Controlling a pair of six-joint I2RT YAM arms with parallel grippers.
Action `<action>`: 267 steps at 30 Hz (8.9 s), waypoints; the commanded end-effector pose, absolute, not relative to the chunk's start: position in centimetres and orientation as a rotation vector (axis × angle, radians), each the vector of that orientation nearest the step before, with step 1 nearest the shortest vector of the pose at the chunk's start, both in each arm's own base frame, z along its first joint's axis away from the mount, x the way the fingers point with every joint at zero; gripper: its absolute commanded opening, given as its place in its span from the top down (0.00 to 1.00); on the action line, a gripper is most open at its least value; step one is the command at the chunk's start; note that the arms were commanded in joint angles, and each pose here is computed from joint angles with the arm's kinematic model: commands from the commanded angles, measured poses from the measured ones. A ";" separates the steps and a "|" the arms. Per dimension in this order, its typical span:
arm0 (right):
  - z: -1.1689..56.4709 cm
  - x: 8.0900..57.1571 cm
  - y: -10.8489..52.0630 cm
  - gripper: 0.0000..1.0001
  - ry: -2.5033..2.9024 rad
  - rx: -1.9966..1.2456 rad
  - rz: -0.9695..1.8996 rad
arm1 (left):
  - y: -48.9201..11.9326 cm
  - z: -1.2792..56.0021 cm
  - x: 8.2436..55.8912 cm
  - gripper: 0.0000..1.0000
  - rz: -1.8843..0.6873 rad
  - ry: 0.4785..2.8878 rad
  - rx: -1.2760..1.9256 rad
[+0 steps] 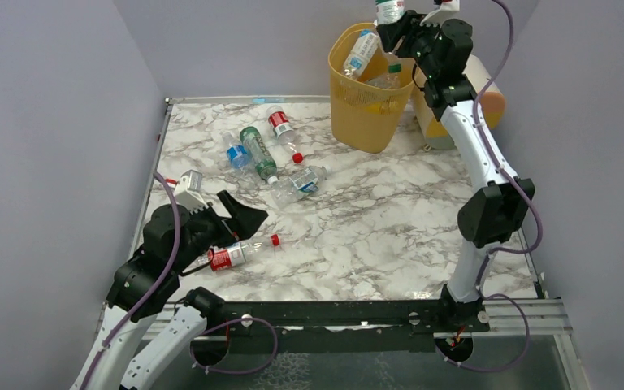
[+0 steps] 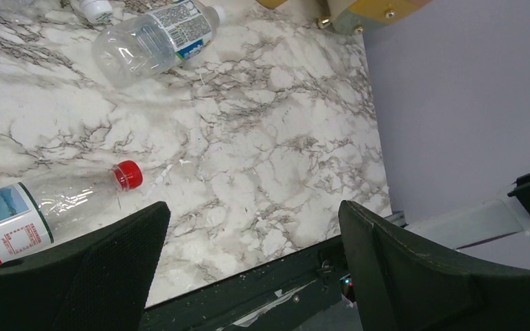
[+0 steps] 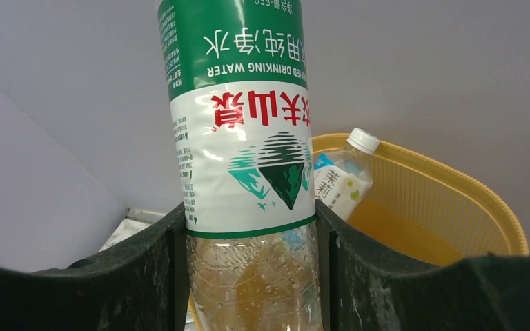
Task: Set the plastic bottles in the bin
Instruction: Place the plastic bottle in the trash bin, then pick up the plastic bottle at the center of the board, then place the plastic bottle in the trash bin.
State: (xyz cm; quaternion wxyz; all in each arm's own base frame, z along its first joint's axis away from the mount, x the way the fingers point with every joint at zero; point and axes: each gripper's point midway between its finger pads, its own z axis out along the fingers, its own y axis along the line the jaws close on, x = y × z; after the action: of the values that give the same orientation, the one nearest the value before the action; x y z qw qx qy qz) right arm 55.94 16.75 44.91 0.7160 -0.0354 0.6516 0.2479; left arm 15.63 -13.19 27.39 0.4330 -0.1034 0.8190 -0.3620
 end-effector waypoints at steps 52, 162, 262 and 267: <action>39.7 61.4 19.5 0.44 1.439 0.014 0.990 | -13.0 27.5 15.1 0.01 -0.930 2.024 -0.281; 5.6 19.0 54.0 0.01 1.663 -1.595 0.870 | -10.4 35.2 15.6 0.01 -0.936 1.753 -0.397; 43.3 56.9 18.0 0.42 1.487 -0.053 0.635 | -16.5 22.9 18.4 0.01 -0.983 2.061 -0.212; 42.1 58.7 16.6 0.42 1.477 -0.047 0.643 | -16.5 22.6 18.4 0.01 -0.977 2.074 -0.214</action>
State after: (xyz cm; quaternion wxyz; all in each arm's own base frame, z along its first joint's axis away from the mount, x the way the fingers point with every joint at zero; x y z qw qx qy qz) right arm 57.82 17.35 39.90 0.6644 -0.0103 0.6956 0.2731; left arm 18.58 -16.08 22.70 0.4137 -0.0916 0.8231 -0.3782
